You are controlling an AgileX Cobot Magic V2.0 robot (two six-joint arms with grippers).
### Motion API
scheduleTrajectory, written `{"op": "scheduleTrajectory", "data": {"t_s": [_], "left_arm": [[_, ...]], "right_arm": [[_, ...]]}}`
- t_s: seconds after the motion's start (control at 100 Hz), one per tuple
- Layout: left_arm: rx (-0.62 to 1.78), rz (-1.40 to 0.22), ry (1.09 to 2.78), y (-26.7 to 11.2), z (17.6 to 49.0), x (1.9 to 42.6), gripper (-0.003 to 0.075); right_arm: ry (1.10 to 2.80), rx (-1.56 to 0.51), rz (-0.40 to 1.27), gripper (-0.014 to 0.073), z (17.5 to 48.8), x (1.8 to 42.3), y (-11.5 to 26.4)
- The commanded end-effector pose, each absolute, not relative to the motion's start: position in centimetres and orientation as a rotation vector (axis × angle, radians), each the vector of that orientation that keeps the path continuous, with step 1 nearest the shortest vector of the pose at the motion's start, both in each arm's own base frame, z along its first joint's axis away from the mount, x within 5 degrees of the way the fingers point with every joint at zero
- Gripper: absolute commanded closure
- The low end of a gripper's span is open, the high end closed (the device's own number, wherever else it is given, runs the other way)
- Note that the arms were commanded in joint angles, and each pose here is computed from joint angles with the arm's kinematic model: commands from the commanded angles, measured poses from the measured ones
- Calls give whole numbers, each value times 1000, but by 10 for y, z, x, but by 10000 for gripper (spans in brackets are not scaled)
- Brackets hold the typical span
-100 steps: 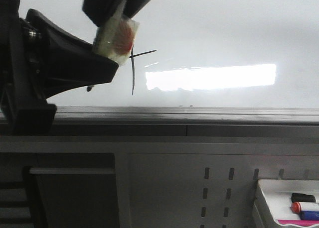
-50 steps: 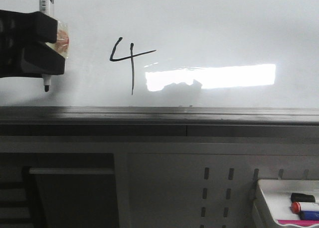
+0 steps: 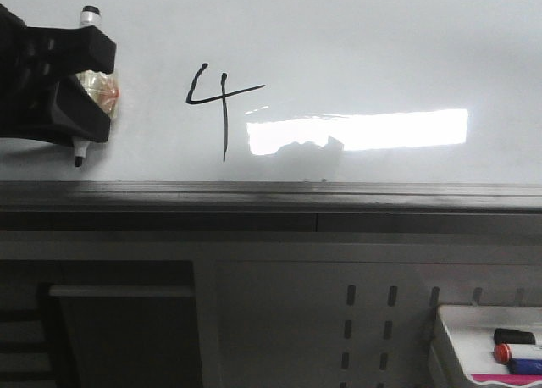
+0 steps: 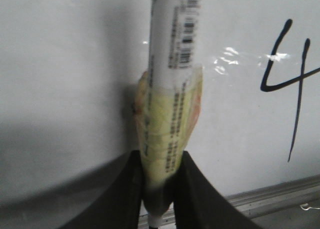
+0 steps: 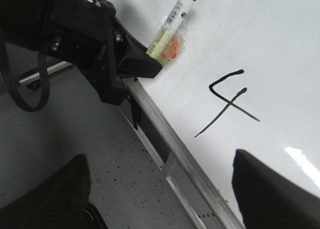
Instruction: Write number 4 on whiteboard
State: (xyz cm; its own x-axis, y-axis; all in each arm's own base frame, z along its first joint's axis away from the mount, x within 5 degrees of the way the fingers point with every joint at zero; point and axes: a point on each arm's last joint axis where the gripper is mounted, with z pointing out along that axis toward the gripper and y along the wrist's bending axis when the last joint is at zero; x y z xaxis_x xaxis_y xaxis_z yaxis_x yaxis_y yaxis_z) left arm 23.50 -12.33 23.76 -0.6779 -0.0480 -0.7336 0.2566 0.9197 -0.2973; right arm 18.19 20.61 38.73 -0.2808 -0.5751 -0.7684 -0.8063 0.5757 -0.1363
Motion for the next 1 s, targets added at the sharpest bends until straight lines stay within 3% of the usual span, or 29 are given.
{"op": "scheduleTrajectory", "data": {"t_s": [0.0,0.13,0.3,0.39,0.5,0.57,0.75,0.81,0.95,0.99], "left_arm": [[97,-523,2174,-125,257,243,740],[81,-530,2174,-125,256,244,702],[72,-530,2141,-125,258,246,428],[72,-530,2140,-125,258,246,371],[75,-532,2134,-125,261,244,372],[81,-539,2117,-123,267,240,373],[144,-542,1984,-111,300,216,396],[157,-546,1929,-105,311,203,464],[198,-539,1763,-84,334,162,741],[198,-542,1729,-79,335,152,740]], "right_arm": [[1873,-1050,372,76,411,179,199],[1873,-1050,372,76,411,179,199],[1874,-1050,372,76,411,179,199],[1876,-1053,369,76,411,179,198],[1881,-1056,365,123,411,178,198],[1884,-1060,358,221,411,177,196],[1866,-1023,357,669,405,166,182],[1835,-995,378,657,401,160,175],[1724,-920,433,658,390,138,152],[1676,-897,448,658,389,130,143]]}}
